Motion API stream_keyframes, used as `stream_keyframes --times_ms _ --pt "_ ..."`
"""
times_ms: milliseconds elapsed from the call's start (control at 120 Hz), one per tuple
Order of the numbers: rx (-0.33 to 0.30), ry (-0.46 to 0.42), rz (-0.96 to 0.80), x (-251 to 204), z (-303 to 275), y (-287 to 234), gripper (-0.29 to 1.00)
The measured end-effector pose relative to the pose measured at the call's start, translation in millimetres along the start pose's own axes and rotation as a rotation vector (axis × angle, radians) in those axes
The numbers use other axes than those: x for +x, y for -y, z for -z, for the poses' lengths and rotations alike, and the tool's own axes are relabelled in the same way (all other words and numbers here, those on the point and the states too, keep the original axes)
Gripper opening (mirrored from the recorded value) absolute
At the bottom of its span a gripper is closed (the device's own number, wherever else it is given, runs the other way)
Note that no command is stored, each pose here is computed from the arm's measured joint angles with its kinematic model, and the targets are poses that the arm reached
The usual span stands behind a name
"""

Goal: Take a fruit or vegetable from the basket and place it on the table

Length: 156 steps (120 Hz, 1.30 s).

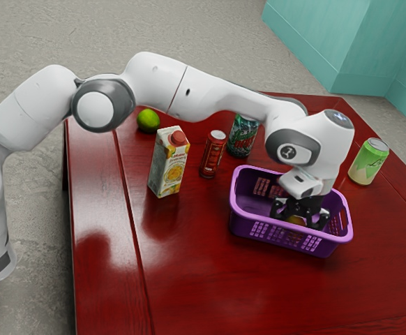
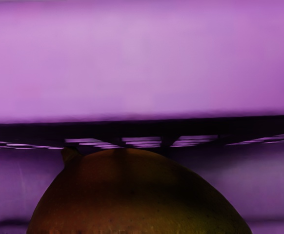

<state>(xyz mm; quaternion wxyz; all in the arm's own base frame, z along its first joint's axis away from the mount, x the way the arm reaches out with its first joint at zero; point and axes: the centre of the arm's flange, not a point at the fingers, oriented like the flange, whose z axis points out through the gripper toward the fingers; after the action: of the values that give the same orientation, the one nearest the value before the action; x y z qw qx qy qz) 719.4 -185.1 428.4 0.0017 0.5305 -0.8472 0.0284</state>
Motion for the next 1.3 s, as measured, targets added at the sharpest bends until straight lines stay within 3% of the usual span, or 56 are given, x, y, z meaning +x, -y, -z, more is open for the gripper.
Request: stream_keyframes --times_ms 317,517,625,700,858,1017,1300 --pt "0.03 0.013 0.05 -13.9 41.6 -5.7 0.19" --pt "0.159 0.063 0.11 -37.4 145.7 -20.6 0.2" --pt "0.241 0.102 0.185 -74.4 215.5 -46.8 0.21" --pt "0.256 0.129 0.245 -106.3 239.2 -65.7 0.21" --pt "0.23 0.136 0.347 -172.6 236.7 -92.8 0.21" --pt "0.228 0.12 0.384 -205.8 217.6 -95.5 0.21" --pt "0.392 0.116 0.376 -245.4 176.5 -65.6 0.21"
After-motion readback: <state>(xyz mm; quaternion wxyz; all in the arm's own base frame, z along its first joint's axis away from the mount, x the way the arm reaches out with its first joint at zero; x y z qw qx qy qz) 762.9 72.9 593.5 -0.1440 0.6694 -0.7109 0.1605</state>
